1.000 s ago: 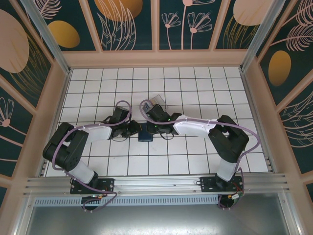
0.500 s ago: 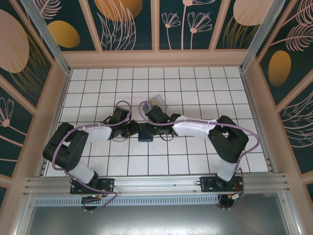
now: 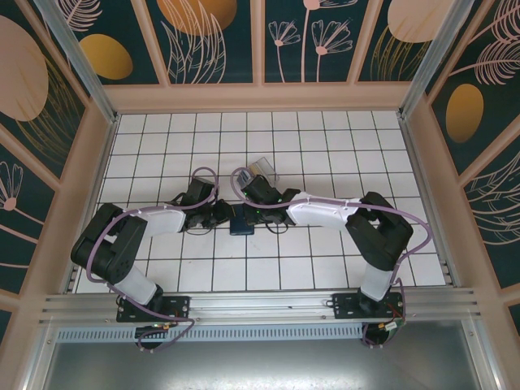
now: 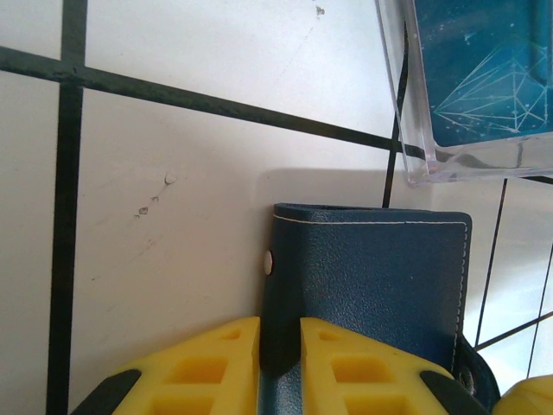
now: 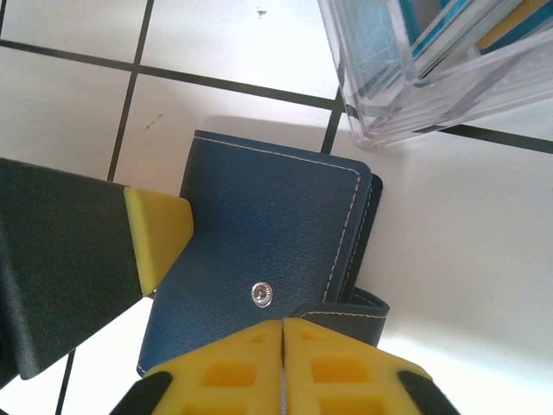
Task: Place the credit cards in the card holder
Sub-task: Close the button on the card holder.
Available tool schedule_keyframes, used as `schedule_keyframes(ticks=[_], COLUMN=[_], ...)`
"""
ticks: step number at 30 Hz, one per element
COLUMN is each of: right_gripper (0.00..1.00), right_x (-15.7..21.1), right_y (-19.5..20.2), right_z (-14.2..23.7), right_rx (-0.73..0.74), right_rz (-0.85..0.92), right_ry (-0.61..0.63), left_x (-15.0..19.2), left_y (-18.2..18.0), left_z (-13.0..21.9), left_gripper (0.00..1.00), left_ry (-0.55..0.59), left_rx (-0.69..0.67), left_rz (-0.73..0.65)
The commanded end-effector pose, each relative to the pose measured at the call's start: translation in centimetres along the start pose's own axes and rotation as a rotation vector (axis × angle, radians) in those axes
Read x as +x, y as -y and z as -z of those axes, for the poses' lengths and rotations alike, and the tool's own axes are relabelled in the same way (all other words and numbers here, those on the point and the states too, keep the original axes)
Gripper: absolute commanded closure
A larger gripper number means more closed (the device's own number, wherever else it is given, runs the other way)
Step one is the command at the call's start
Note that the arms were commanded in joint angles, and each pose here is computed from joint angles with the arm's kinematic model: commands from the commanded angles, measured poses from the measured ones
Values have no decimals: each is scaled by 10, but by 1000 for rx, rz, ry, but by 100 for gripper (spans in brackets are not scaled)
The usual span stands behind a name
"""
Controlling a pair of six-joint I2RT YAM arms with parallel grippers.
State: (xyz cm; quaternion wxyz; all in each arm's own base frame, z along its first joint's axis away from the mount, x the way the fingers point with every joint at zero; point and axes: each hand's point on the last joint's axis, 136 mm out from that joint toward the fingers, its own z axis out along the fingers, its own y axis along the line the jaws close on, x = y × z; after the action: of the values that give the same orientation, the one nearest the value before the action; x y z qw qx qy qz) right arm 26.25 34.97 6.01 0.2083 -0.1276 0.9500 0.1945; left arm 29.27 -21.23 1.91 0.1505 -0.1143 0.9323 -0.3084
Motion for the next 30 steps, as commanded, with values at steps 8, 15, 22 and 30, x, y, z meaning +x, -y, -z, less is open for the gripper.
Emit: schedule_keyframes(ticks=[8, 15, 22, 30], right_gripper=[80, 95, 100, 100], right_x=[3, -5, -9, -10], right_y=[1, -1, -11, -28], right_z=[3, 8, 13, 7], right_rx=[51, 53, 4, -54], right_rz=[-6, 4, 25, 63], right_ry=[-4, 23, 33, -8], left_x=[20, 21, 22, 21], left_y=[-18, -17, -17, -14], left_z=[-5, -6, -7, -6], left_gripper=[80, 80, 81, 81], left_ry=[-59, -68, -72, -74], left_rx=[-46, -44, -44, -32], left_rz=[31, 29, 32, 33])
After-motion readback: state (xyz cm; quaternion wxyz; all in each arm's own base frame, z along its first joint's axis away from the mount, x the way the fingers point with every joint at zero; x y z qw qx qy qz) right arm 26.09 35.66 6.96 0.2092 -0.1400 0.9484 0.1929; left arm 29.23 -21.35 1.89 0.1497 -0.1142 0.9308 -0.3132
